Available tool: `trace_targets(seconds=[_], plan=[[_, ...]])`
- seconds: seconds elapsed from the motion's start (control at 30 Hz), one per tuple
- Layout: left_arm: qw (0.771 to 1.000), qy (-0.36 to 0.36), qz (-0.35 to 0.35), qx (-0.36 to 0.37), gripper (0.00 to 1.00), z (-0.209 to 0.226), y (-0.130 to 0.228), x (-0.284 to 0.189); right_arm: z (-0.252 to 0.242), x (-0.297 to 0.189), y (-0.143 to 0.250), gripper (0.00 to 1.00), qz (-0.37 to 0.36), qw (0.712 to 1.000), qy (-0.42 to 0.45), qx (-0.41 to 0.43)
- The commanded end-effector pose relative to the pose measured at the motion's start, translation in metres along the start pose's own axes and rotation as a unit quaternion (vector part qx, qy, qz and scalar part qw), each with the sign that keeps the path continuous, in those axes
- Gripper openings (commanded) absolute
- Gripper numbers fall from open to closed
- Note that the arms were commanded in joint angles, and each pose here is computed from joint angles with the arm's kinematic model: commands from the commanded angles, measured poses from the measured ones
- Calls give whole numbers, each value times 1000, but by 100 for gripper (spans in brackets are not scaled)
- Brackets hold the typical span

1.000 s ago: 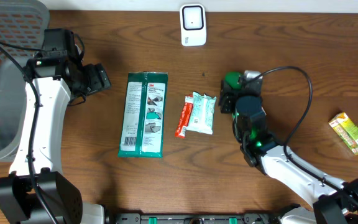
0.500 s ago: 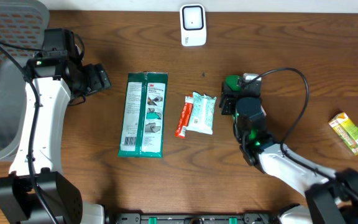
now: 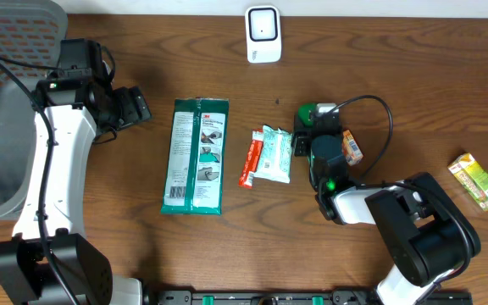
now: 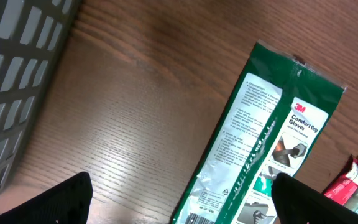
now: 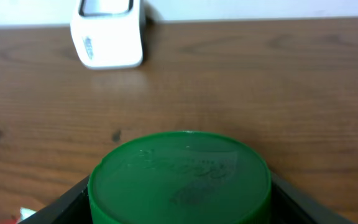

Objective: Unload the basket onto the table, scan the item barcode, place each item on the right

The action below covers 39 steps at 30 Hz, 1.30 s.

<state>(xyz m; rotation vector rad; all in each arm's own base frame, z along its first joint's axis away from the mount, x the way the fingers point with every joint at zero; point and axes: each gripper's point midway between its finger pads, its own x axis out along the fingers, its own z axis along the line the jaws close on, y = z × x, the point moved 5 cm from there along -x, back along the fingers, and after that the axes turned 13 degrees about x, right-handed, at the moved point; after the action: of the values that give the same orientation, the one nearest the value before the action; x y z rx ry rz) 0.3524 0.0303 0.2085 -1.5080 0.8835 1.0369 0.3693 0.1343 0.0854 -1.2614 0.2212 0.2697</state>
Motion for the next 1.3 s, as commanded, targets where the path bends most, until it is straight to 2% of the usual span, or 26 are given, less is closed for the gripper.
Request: trace_targets(seconds=[0.0,0.1,0.17,0.2,0.23,0.53,0.77,0.9,1.1,1.13,1.2,1.27], plan=[[1000,0,3,0,92,2,0,1,-5,3,-4,69,-4,1000,12,-10],[1000,0,3,0,92,2,0,1,-4,3,-4,77,-5,1000,12,-10],[1000,0,3,0,92,2,0,1,-2,3,-2,88,0,1000,5,-11],[1000,0,3,0,92,2,0,1,-1,3,0,98,7,1000,-3,-12],[1000,0,3,0,92,2,0,1,1,2,1,99,12,1000,-11,-12],[1000,0,2,0,92,2,0,1,6,-4,-8,96,18,1000,-20,-15],[1000,0,3,0,92,2,0,1,27,-29,-68,83,8,998,-54,-24],[1000,0,3,0,93,2,0,1,28,-38,-113,80,73,997,-21,-20],[1000,0,3,0,92,2,0,1,30,-46,-188,80,239,971,2,15],[1000,0,3,0,92,2,0,1,28,-46,-199,82,263,964,12,23],[1000,0,3,0,93,2,0,1,26,-40,-217,99,305,951,23,37],[1000,0,3,0,92,2,0,1,27,-29,-226,99,334,941,22,53]])
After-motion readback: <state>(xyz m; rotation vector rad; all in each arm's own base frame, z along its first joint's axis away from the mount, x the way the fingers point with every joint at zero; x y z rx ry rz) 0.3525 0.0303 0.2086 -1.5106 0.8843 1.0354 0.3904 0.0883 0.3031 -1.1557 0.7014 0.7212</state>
